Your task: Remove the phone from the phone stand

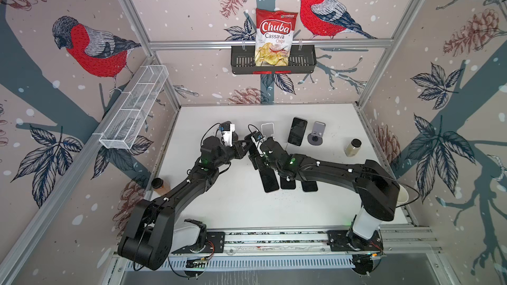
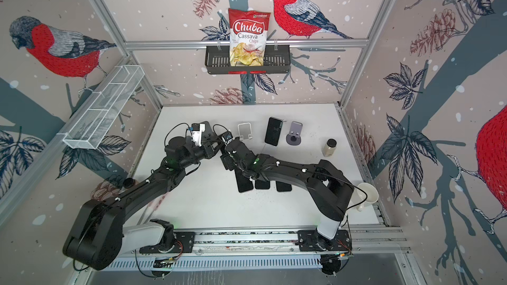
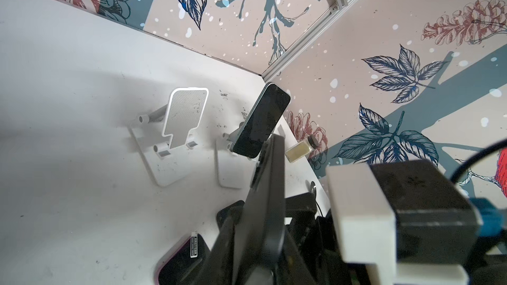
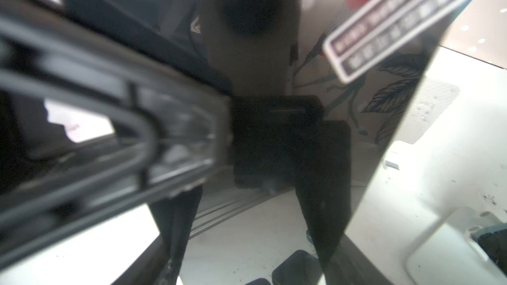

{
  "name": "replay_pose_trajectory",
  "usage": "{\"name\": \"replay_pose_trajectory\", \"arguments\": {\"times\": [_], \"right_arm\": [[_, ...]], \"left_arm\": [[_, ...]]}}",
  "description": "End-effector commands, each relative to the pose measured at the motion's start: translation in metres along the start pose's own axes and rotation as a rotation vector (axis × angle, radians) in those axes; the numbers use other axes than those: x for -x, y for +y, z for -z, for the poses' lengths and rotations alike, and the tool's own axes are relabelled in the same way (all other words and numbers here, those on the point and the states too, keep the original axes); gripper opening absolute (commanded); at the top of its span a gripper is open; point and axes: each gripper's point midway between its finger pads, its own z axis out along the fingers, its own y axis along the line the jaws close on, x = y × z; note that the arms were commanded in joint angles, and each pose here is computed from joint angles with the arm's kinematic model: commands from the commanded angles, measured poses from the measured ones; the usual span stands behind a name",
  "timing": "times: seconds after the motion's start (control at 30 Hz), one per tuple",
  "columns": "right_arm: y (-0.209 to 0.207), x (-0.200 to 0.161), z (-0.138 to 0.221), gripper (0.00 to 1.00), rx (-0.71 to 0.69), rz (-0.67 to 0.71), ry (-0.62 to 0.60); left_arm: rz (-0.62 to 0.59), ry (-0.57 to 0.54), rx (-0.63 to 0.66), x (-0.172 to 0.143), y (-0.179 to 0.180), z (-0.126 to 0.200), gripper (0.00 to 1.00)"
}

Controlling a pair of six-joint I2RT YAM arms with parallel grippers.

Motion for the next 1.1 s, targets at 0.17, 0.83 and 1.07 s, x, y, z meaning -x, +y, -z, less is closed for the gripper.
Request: {"name": "replay_pose_trajectory", "arguments": {"times": [0.17,0.83,1.07], "right_arm": [[0.007,0.016,0.001,0.72,0.017,-0.002,-0.046],[0.024,0.018,0.001,0.8,0.155,-0.057,-0.019],[0.024,0.022,0.005,0.88,0.229,-0.081,-0.018]], "left_arm": [[-0.011,-0.041,-0.003,0.01,-0.004,0.003,0.0],[0.012,-0.041,-0.024,0.006,-0.006,0.007,0.0],[-0.024,-0.025,-0.008,0.0,-0.002,0.008,0.0]]}}
